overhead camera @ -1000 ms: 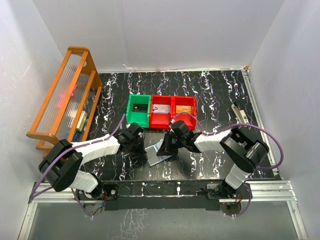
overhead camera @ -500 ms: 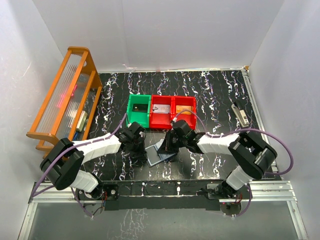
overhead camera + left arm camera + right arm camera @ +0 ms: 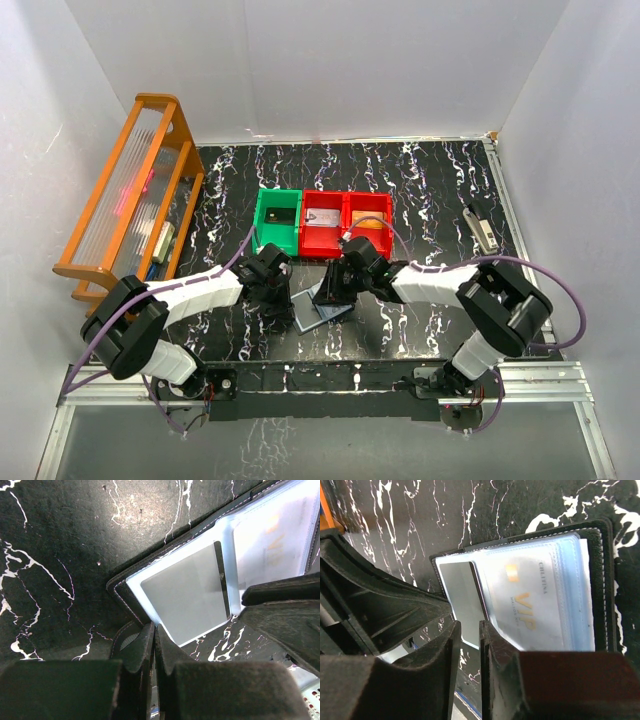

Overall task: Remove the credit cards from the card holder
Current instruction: Remove the credit card from the card holder.

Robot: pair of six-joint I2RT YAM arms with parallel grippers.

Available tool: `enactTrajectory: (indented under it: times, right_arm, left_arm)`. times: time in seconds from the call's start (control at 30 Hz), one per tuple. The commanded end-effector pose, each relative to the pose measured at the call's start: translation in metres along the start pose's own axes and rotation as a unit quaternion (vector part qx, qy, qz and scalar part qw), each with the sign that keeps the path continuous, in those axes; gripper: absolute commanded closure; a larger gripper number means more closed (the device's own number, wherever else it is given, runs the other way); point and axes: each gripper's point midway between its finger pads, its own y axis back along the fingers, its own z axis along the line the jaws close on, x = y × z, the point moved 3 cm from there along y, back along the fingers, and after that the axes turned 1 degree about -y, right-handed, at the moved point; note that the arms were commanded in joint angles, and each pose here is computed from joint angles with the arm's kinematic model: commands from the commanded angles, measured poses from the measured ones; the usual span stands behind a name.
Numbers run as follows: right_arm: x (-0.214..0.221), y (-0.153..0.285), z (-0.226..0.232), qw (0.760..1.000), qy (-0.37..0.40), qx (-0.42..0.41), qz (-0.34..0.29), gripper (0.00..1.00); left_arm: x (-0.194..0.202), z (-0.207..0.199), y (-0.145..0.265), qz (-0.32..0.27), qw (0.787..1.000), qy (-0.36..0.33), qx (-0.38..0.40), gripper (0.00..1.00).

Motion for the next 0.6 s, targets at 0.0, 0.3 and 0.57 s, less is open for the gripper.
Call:
enactTrajectory:
  times: [0.0,0.3,0.57]
  right_arm:
    - [-0.007,-0.006,0.016,0.999,0.027,-0.028,0.009,0.76]
    - [0.006,-0.019,0.001,0.999,0.025,-0.01,0.041,0.75]
    - [0.005,-0.014,0.015,0.998,0.013,-0.05,0.033,0.94]
  left_arm:
    - [0.006,0.013,-0.011,0.005,0.999,-0.013,-0.032,1.0]
    - [0.006,0.014,-0.01,0.004,0.999,-0.016,-0.033,1.0]
    - [0.006,0.014,-0.01,0.005,0.999,-0.016,-0.033,1.0]
